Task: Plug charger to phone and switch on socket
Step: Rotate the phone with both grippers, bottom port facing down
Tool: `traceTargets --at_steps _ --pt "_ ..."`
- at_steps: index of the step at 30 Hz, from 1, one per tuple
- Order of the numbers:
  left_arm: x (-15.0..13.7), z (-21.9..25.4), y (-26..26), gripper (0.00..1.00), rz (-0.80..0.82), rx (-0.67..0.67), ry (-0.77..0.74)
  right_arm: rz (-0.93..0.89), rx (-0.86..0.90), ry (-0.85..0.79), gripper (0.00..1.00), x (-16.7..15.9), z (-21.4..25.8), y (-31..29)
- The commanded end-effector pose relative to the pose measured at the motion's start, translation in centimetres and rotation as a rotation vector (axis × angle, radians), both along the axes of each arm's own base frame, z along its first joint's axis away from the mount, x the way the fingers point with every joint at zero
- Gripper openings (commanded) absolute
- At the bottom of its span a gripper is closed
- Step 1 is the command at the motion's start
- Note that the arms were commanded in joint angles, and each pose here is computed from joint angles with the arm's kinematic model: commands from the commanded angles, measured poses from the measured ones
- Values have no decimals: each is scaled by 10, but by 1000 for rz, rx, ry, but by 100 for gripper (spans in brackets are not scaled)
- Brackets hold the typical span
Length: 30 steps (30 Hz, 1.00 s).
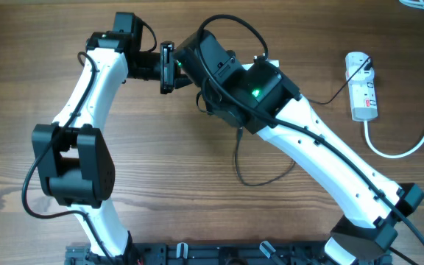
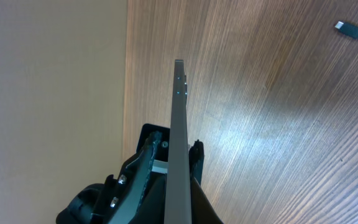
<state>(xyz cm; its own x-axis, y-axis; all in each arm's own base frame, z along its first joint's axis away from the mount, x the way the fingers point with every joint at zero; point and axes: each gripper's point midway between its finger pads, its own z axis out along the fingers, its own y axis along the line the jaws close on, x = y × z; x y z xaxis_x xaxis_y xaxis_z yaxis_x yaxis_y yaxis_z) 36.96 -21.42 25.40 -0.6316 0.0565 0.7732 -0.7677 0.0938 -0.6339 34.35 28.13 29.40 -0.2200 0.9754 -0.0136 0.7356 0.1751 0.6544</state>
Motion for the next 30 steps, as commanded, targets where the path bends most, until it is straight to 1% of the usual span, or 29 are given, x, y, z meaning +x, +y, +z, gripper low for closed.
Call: traceTargets --at_steps 1,3,8,12,15,16,17,20,22,25,27,30 --pt "-6 14 -1 26 -9 -25 -27 -13 50 -34 5 -1 19 -1" --pt "-6 14 -1 23 -9 -25 -27 -14 50 -34 5 -1 19 -1" --pt "-6 14 -1 20 -9 -25 -27 -12 51 -32 4 -2 19 -1" --pt "-6 14 -1 11 -8 -25 -28 18 78 -2 5 -6 16 6" --pt "-6 14 -1 7 -8 -25 -28 23 81 2 5 -7 16 7" --pt "-6 14 -1 4 -9 -25 -27 24 80 2 6 -7 16 7" --pt "-6 14 -1 4 -9 -25 -27 25 80 2 8 -7 16 7" --pt "-6 14 -1 4 -9 -25 -27 42 65 -4 18 -7 16 7" --pt "-6 14 -1 4 -9 -25 -28 61 50 -14 28 -6 17 7" --pt "-6 14 -1 4 -9 -25 -29 95 -10 -63 61 0 23 3" --pt "-6 14 -1 4 -8 -23 -36 123 -56 -97 73 0 30 -2" --pt "-3 12 -1 4 -4 -10 -65 187 -128 -156 84 -3 47 -12"
